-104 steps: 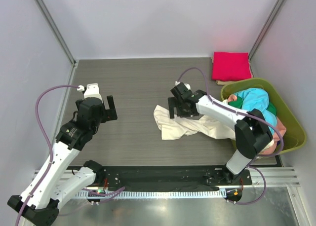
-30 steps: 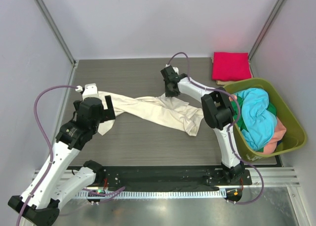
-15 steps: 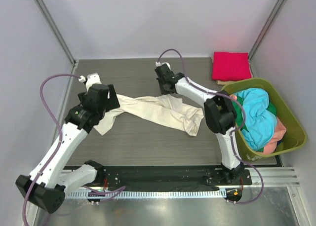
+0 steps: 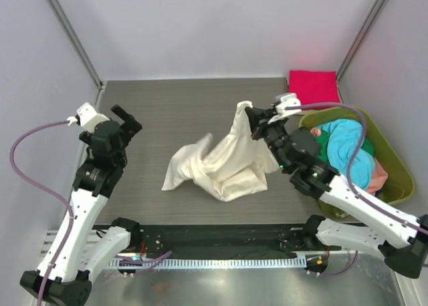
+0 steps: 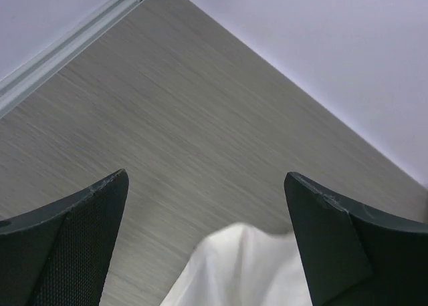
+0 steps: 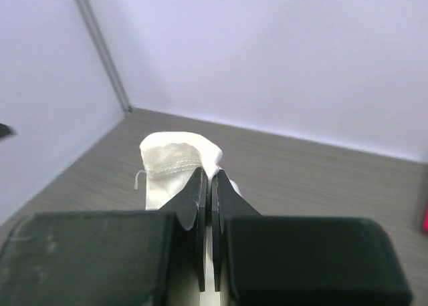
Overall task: Fold and stack the t-shirts
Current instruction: Flatten the tshirt out
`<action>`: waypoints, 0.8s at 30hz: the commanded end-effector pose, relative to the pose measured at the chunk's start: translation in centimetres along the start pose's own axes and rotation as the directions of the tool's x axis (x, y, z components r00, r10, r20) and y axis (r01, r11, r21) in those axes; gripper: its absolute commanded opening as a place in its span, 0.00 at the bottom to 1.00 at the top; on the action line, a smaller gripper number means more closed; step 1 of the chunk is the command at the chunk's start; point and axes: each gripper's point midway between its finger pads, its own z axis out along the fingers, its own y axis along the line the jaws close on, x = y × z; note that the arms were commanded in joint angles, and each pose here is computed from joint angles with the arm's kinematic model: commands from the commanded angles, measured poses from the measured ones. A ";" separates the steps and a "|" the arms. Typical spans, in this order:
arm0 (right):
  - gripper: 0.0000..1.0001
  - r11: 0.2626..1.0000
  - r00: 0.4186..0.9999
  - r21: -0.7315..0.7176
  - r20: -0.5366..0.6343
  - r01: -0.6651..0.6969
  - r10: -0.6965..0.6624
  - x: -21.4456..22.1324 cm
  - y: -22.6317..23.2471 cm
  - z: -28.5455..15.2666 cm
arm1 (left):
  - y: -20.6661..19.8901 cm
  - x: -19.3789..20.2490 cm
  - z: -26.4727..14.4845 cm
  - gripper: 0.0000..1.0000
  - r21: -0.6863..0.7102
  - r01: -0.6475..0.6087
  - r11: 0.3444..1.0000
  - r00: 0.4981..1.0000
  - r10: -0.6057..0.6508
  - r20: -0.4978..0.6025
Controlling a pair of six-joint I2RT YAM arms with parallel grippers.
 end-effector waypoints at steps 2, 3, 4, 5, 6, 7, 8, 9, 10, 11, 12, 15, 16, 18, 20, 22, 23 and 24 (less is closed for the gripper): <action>0.01 0.972 0.964 0.203 -0.257 0.118 -0.063 10.6 -2.7 2.3 | -1.1 1.8 2.1 1.00 0.033 0.103 0.994 0.995 -0.103 0.013; 0.01 0.967 0.949 0.210 -0.307 0.142 -0.073 12.0 -2.8 2.4 | -1.4 3.0 2.8 1.00 0.035 0.094 0.995 0.995 -0.094 -0.023; 0.01 0.964 0.939 0.218 -0.335 0.155 -0.076 12.4 -2.8 2.7 | -1.8 4.1 3.3 1.00 0.037 0.082 0.996 0.995 -0.080 -0.058; 0.01 0.953 0.910 0.234 -0.405 0.193 -0.085 14.7 -3.2 2.5 | -2.5 6.4 4.5 1.00 0.046 0.051 0.998 0.990 -0.045 -0.136; 0.01 0.940 0.901 0.264 -0.426 0.215 -0.086 15.2 -3.8 2.3 | -2.8 7.6 4.9 1.00 0.052 0.036 0.998 0.984 -0.027 -0.175; 0.01 0.936 0.895 0.275 -0.438 0.218 -0.080 15.5 -4.0 2.1 | -3.1 8.7 5.3 1.00 0.058 0.023 0.998 0.977 -0.010 -0.211; 0.01 0.935 0.895 0.282 -0.440 0.214 -0.072 15.4 -4.2 1.6 | -3.6 10.9 6.0 0.98 0.081 0.004 0.997 0.960 0.019 -0.280; 0.01 0.941 0.903 0.284 -0.426 0.185 -0.049 15.2 -4.1 1.4 | -3.9 11.8 6.4 0.98 0.096 -0.007 0.995 0.952 0.036 -0.303; 0.01 0.943 0.901 0.281 -0.432 0.178 -0.041 16.0 -4.3 0.8 | -4.1 12.8 6.6 0.98 0.116 -0.032 0.993 0.942 0.069 -0.329; 0.01 0.948 0.909 0.279 -0.415 0.155 -0.027 15.8 -4.1 0.8 | -4.5 13.4 6.9 0.98 0.135 -0.036 0.990 0.937 0.080 -0.341; 0.01 0.952 0.914 0.272 -0.406 0.138 -0.016 15.6 -4.0 0.6 | -4.7 15.2 7.3 0.98 0.160 -0.045 0.986 0.915 0.106 -0.390; 0.01 0.950 0.904 0.273 -0.427 0.150 -0.020 16.3 -4.2 0.2 | -5.9 18.0 7.7 0.98 0.232 -0.052 0.971 0.871 0.158 -0.464; 0.01 0.942 0.904 0.296 -0.428 0.158 -0.017 16.4 -4.6 0.1 | -6.0 18.6 7.8 0.99 0.243 -0.053 0.969 0.861 0.168 -0.480; 0.01 0.934 0.902 0.317 -0.431 0.164 -0.013 16.6 -5.0 -0.2 | -6.5 20.0 8.1 0.98 0.269 -0.062 0.961 0.837 0.197 -0.510; 0.01 0.933 0.902 0.321 -0.432 0.161 -0.007 16.7 -5.1 -0.4 | -6.8 22.2 8.5 0.99 0.288 -0.084 0.954 0.797 0.238 -0.555; 0.01 0.934 0.900 0.319 -0.437 0.159 -0.004 17.0 -5.1 -0.4 | -7.3 24.3 8.7 1.00 0.307 -0.094 0.947 0.754 0.269 -0.599; 0.01 0.936 0.896 0.314 -0.445 0.160 -0.004 17.3 -5.0 -0.5 | -7.5 24.9 8.6 1.00 0.314 -0.096 0.945 0.741 0.278 -0.611; 0.01 0.935 0.895 0.317 -0.447 0.159 -0.001 17.5 -5.1 -0.5 | -7.9 25.7 8.4 1.00 0.328 -0.103 0.939 0.725 0.297 -0.622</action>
